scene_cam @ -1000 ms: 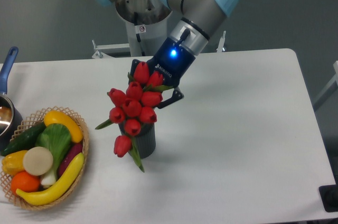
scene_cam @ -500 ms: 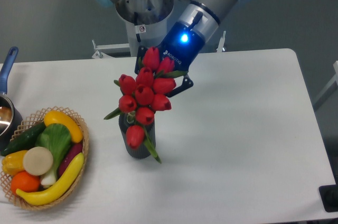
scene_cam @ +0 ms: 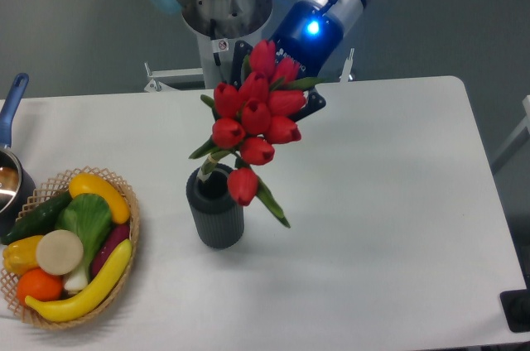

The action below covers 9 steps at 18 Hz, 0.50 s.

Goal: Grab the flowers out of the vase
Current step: 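Lift the gripped tulip bunch up out of the dark vase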

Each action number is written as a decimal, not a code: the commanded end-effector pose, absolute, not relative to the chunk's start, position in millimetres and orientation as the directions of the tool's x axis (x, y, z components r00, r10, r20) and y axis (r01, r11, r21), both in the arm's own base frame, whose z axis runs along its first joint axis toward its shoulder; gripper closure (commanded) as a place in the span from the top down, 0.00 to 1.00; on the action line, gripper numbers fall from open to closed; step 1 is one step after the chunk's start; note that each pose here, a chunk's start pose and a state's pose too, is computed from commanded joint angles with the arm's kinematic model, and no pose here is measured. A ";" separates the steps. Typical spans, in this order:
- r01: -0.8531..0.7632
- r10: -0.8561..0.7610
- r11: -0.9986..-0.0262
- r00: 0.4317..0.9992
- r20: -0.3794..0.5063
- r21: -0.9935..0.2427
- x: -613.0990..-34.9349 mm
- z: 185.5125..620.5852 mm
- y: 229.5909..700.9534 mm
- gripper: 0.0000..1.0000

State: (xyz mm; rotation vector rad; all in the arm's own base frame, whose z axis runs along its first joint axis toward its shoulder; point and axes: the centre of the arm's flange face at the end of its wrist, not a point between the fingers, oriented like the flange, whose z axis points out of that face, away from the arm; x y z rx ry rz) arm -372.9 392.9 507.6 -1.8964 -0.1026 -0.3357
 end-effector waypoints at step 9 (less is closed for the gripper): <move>0.076 -0.077 -0.329 0.991 0.107 -0.941 -418.0 499.1 368.7 0.37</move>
